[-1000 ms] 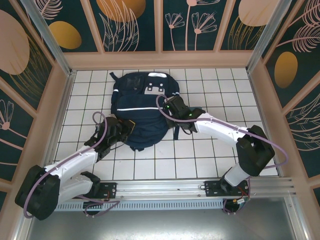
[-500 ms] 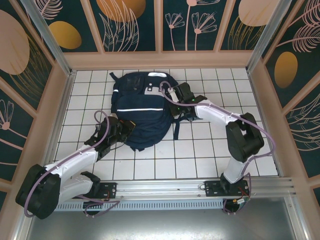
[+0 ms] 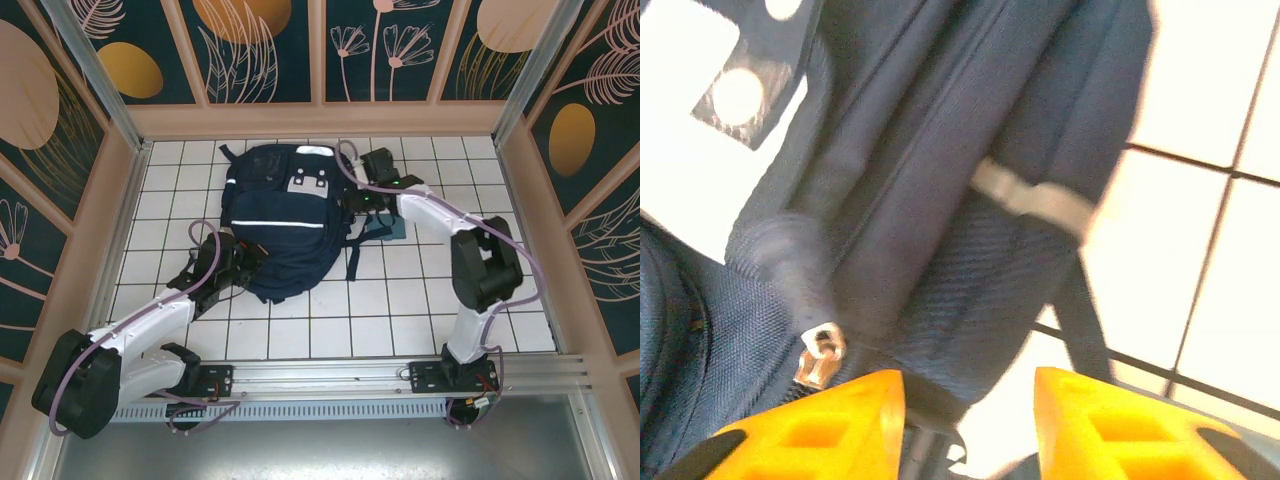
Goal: Pack the student bag
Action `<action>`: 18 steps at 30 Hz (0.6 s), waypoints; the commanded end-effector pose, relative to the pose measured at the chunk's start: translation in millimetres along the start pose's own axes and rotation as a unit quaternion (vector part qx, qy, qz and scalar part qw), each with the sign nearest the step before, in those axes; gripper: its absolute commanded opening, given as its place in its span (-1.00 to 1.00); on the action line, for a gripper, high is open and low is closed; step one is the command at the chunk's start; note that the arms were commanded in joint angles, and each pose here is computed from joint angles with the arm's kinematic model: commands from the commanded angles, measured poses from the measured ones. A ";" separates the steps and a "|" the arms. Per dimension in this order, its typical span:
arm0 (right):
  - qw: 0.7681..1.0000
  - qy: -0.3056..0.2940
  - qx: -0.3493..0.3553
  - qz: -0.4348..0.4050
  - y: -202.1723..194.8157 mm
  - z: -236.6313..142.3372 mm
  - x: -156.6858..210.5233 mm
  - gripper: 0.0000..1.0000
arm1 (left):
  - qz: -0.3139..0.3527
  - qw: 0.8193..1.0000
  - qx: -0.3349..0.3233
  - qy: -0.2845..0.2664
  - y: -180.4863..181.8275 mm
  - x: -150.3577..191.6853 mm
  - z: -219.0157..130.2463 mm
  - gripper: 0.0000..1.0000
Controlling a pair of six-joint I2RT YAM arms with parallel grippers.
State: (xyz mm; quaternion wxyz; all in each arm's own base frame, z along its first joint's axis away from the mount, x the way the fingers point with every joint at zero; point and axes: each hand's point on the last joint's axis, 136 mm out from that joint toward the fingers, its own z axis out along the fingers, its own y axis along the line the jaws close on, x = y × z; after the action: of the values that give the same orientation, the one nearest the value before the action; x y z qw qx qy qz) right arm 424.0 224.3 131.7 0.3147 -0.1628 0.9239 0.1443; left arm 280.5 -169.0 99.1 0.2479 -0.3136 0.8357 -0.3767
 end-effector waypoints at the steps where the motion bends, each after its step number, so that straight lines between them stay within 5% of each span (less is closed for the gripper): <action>1: 0.995 -0.060 -0.081 0.024 31.1 -49.6 -20.8 -0.15 | 0.025 0.999 -0.032 0.020 10.7 6.9 -2.3 -0.90; 9: 0.985 0.005 -0.174 -0.009 86.4 -53.4 36.4 -0.09 | 0.020 0.999 -0.026 0.019 7.0 6.1 -0.6 -0.90; 18: 0.984 0.063 -0.164 -0.036 98.1 -21.0 67.6 -0.53 | 0.014 1.000 -0.014 0.017 2.1 5.6 -5.3 -0.89</action>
State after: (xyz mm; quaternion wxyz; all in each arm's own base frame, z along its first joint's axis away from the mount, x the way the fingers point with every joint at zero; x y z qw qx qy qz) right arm 325.8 292.4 129.7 0.2440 -0.2489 0.8964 0.2739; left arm 279.0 -168.0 99.5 0.2446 -0.3122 0.8399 -0.3704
